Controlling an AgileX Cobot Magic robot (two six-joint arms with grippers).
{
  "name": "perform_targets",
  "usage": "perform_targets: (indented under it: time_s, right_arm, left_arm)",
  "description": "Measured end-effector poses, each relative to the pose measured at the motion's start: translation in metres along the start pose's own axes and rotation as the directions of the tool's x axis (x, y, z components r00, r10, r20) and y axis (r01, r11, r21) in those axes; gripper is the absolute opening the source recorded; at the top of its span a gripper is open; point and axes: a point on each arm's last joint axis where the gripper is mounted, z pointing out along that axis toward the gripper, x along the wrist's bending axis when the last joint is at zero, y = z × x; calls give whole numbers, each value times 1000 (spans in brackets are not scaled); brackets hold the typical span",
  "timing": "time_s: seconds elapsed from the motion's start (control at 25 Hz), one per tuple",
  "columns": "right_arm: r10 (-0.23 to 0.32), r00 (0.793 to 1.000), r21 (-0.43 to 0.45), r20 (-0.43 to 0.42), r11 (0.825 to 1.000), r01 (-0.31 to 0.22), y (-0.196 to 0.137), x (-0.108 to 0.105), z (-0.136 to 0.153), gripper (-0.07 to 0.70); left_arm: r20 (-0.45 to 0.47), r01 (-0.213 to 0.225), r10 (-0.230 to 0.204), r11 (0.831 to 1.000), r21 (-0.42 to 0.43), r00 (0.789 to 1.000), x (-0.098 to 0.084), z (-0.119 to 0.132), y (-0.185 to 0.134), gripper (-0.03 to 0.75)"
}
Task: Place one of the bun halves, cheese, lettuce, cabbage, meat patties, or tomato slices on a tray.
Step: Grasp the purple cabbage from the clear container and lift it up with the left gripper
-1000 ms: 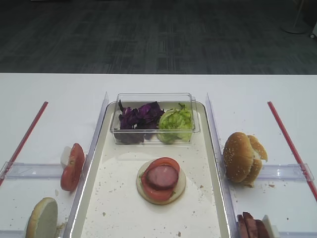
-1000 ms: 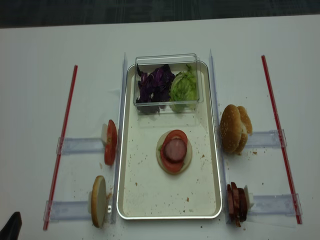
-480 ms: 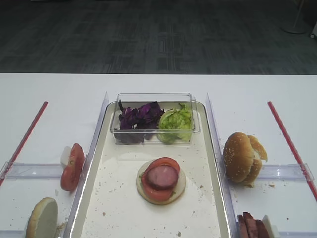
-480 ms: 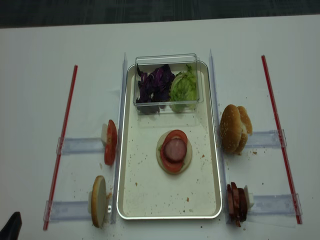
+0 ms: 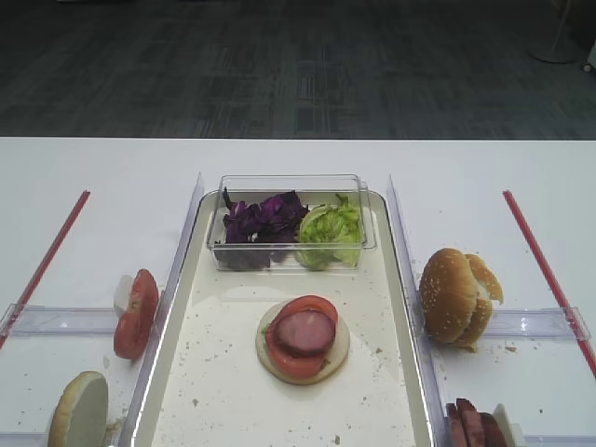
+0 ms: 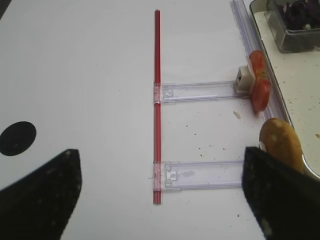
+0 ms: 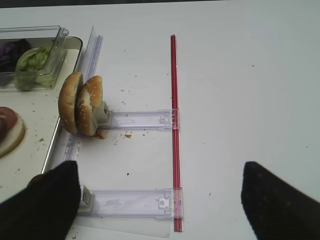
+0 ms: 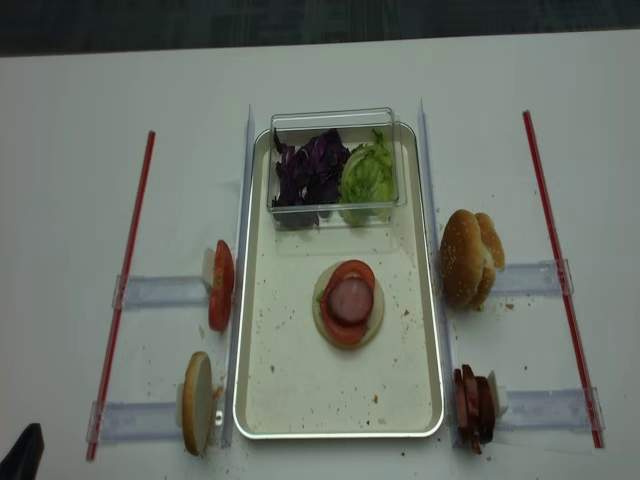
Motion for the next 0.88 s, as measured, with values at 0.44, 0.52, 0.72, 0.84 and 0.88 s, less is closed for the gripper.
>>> perform_targets:
  time_s: [0.44, 0.52, 0.72, 0.84, 0.88]
  right_arm:
    - [-1, 1000, 0, 1, 1000, 1, 0, 0, 0, 664]
    - [-1, 1000, 0, 1, 1000, 1, 0, 0, 0, 664]
    - [-1, 1000, 0, 1, 1000, 1, 0, 0, 0, 664]
    - [-1, 1000, 0, 1, 1000, 1, 0, 0, 0, 664]
    - [-1, 1000, 0, 1, 1000, 1, 0, 0, 0, 664]
  left_arm:
    - [0, -34, 37, 910, 413, 999, -5, 54, 27, 599]
    - [3, -43, 49, 846, 531, 999, -7, 74, 31, 599]
    - [14, -58, 68, 693, 718, 998, -10, 112, 31, 599]
    - [20, -62, 75, 624, 779, 997, -11, 126, 28, 599]
    - [21, -63, 76, 609, 790, 997, -12, 130, 27, 599]
